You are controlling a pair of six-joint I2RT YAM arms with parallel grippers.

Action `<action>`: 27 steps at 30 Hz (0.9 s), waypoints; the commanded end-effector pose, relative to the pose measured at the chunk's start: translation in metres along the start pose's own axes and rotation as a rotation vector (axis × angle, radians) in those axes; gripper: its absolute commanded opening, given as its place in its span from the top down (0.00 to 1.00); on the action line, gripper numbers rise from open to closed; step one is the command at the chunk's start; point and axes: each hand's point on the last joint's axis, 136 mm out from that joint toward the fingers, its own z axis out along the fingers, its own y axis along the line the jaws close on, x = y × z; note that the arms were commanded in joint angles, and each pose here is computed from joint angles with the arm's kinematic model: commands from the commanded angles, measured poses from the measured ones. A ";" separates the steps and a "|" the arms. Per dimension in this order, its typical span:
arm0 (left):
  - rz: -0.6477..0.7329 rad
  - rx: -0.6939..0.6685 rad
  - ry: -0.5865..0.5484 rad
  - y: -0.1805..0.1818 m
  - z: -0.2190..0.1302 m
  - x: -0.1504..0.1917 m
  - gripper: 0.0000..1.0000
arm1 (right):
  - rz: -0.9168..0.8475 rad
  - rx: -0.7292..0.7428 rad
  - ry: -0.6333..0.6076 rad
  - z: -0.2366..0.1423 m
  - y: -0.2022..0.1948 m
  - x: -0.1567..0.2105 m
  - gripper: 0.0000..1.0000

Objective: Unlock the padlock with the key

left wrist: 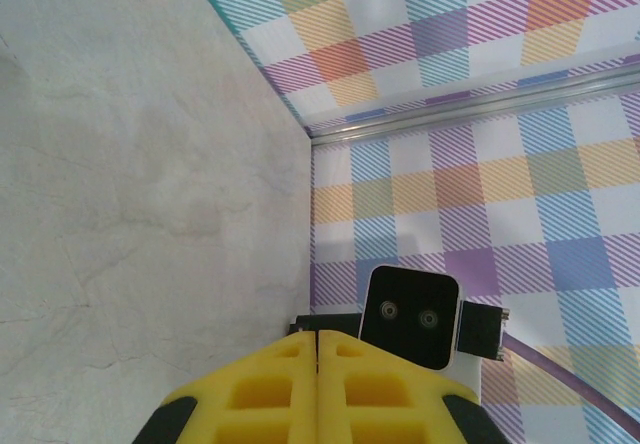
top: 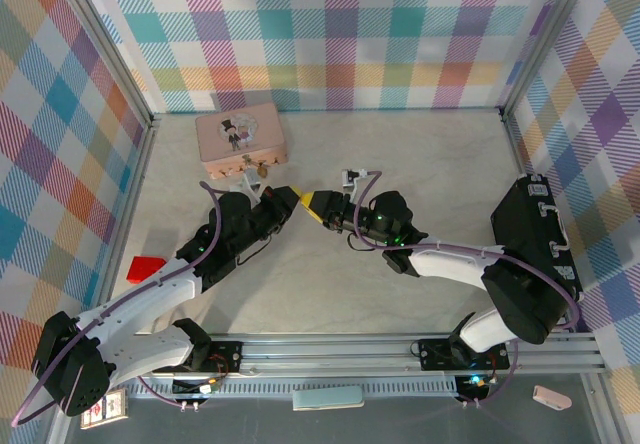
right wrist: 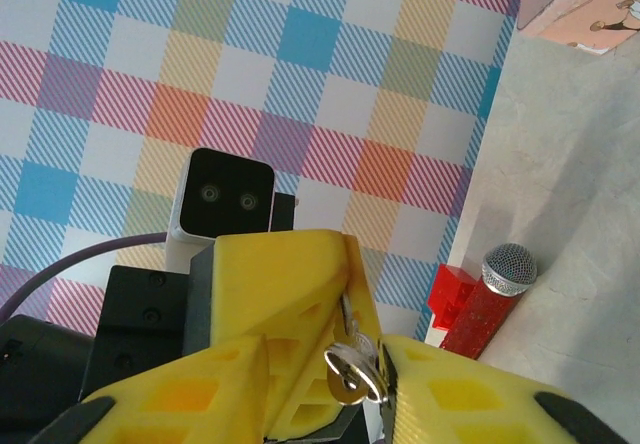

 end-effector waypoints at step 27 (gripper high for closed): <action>-0.004 0.039 -0.007 -0.011 -0.004 0.002 1.00 | -0.036 -0.020 -0.069 -0.005 0.020 -0.013 0.70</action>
